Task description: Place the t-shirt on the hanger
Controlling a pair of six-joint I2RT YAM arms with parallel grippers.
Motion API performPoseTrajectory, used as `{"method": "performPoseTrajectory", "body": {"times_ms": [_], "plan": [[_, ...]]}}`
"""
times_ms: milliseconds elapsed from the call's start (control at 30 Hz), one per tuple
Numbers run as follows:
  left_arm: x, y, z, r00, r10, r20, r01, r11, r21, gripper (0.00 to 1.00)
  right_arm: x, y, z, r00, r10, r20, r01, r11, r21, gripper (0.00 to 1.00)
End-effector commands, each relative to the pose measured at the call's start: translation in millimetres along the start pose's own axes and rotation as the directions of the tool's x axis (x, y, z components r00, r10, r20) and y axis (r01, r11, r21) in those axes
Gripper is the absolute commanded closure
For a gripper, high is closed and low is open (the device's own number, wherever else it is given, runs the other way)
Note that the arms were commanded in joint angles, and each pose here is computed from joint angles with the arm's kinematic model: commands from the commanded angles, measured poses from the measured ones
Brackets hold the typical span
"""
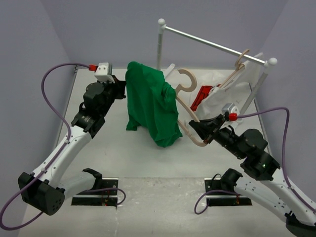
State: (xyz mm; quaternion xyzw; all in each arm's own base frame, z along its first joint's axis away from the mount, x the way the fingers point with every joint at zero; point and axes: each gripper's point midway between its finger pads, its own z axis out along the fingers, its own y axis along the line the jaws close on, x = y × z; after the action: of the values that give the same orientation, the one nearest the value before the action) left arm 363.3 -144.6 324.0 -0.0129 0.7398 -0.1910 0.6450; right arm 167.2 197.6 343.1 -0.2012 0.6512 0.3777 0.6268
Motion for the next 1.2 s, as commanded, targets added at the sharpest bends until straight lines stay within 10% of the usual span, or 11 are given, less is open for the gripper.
{"method": "performPoseTrajectory", "body": {"times_ms": [0,233,367,467,900,1033,1100,1167], "plan": [[29.5,14.6,0.4,0.997,-0.078,-0.017,0.077,0.996,-0.043,1.0,-76.2,2.5,-12.9,0.976,-0.002,0.218,-0.007,0.999,0.041,1.0],[72.4,16.4,3.5,0.991,-0.126,-0.054,0.126,0.992,-0.002,1.0,-86.3,12.5,-14.9,0.978,-0.017,0.206,0.017,1.0,0.003,1.0],[29.7,-6.5,-9.2,0.994,-0.086,0.06,0.078,0.989,0.122,0.23,-79.3,10.9,-12.6,0.986,-0.019,0.165,0.017,1.0,0.011,1.0],[4.0,-18.6,-17.2,0.988,-0.06,0.143,0.032,0.982,0.185,0.08,-75.3,10.5,-11.9,0.989,-0.015,0.145,0.013,1.0,0.013,1.0],[-18.7,-54.7,0.3,0.956,0.137,0.261,-0.234,0.89,0.392,0.32,-75.8,43.4,-28.9,0.998,-0.011,0.069,0.021,0.988,-0.151,1.0],[-11.7,-61.0,0.6,0.956,0.148,0.252,-0.252,0.856,0.451,0.61,-81.9,46.3,-35.9,0.997,-0.014,0.081,0.027,0.987,-0.161,1.0],[-12.0,-59.9,-0.6,0.955,0.142,0.26,-0.249,0.859,0.448,0.98,-85.2,44.9,-36.5,0.996,-0.014,0.09,0.027,0.988,-0.149,1.0],[-11.7,-58.7,-3.7,0.957,0.125,0.262,-0.235,0.865,0.444,1.0,-85.7,37.9,-33.4,0.996,-0.01,0.093,0.02,0.994,-0.11,1.0]]}}
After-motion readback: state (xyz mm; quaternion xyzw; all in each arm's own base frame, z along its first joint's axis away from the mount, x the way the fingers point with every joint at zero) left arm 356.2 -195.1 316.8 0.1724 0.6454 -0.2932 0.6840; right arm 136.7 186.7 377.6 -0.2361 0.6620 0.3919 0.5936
